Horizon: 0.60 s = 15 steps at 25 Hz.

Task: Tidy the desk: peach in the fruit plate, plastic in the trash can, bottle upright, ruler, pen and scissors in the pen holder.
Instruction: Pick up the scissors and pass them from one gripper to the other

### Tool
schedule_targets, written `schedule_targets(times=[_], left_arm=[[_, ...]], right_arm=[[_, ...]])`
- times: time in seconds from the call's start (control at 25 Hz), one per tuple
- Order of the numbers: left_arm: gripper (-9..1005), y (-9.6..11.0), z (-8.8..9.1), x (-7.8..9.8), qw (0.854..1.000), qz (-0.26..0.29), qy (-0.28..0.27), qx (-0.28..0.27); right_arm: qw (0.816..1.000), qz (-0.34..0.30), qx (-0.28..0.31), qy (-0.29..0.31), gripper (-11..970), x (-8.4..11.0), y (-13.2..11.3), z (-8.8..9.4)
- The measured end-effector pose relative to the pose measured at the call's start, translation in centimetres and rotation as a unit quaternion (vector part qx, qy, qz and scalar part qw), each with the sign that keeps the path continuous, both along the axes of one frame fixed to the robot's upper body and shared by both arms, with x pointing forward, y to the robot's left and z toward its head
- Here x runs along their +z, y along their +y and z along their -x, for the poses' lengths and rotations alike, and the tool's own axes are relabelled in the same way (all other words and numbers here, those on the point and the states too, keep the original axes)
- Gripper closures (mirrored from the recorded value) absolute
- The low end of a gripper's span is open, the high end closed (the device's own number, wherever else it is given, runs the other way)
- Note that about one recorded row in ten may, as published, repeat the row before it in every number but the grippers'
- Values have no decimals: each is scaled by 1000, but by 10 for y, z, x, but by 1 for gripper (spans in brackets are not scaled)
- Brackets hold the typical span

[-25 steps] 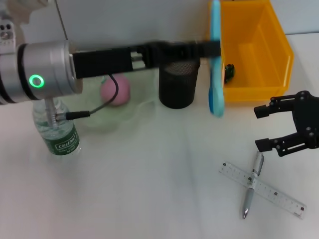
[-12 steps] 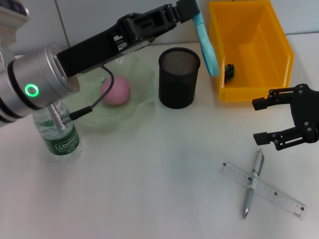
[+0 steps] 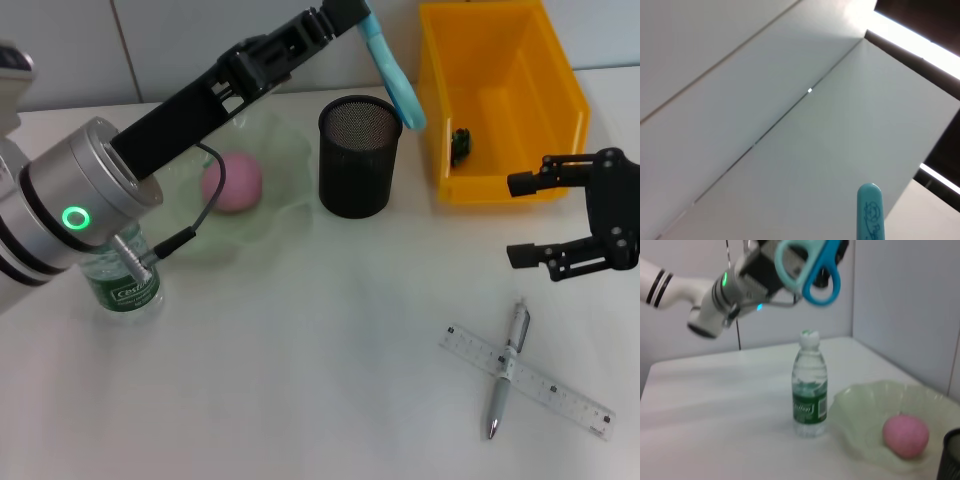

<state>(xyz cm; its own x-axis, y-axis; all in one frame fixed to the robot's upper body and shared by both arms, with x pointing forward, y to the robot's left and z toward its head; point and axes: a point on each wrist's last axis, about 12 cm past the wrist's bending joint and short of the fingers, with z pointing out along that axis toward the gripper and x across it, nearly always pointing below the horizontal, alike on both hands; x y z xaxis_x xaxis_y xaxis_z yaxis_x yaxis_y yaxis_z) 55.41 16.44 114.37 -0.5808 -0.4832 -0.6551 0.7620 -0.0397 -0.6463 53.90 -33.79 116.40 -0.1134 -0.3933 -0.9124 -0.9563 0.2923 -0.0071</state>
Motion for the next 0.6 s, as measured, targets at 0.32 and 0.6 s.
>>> schedule_targets(times=[0.32,0.6], left_arm=[[729,-4,16,-17,999,29,11,45],[725,2,32,-30,995,53,23,82]], right_arm=[[995,-71,-36,-67,120,-2,-9,11],[983,-136,-57,-108,120,-16,-10,22]])
